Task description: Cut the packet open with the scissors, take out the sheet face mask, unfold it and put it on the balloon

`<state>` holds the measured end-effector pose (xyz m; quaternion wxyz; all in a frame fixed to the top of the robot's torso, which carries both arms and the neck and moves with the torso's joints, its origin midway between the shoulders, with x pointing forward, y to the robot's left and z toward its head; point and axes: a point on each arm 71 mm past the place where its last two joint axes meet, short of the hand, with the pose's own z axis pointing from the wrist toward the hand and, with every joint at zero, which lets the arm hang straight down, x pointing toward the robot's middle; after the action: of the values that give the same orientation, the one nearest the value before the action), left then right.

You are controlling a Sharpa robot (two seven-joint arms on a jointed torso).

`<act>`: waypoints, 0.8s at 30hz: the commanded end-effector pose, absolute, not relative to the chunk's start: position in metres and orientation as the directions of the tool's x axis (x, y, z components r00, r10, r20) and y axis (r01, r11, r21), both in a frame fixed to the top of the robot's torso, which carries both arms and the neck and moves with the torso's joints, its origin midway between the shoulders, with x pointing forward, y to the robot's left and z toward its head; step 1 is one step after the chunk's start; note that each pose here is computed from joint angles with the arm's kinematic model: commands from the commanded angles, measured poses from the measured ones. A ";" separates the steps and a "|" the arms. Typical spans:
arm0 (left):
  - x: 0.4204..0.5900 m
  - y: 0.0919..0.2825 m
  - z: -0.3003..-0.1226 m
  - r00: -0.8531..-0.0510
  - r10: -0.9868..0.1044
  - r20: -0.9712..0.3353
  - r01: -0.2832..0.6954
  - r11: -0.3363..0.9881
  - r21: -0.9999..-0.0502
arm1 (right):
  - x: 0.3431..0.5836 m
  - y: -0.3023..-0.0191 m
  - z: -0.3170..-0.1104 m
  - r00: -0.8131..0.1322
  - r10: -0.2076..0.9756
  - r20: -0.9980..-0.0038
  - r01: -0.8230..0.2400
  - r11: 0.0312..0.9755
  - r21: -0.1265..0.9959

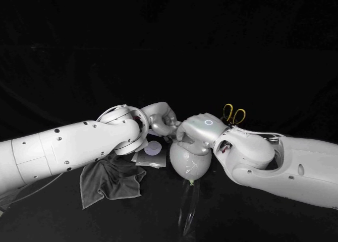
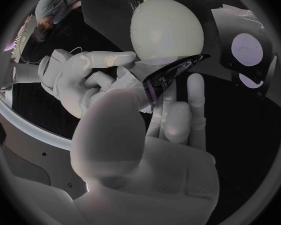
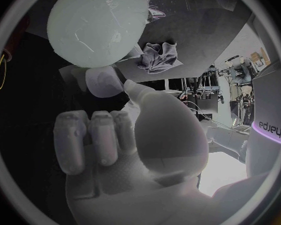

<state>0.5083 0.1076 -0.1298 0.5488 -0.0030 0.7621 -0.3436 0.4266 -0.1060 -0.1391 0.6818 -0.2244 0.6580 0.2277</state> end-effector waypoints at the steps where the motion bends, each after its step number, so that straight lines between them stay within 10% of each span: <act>1: 0.508 0.106 -0.128 -0.394 -0.385 -0.835 0.379 0.759 -0.529 | 0.422 -0.104 -0.134 0.062 0.074 -0.995 -0.630 0.776 0.018; 24: 0.507 0.105 -0.128 -0.398 -0.382 -0.834 0.382 0.758 -0.529 | 0.407 -0.115 -0.121 0.105 0.184 -0.977 -0.658 0.749 0.070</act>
<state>0.5083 0.1071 -0.1296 0.5488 -0.0029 0.7621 -0.3434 0.4074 -0.1150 -0.1227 0.7110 -0.1986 0.6093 0.2896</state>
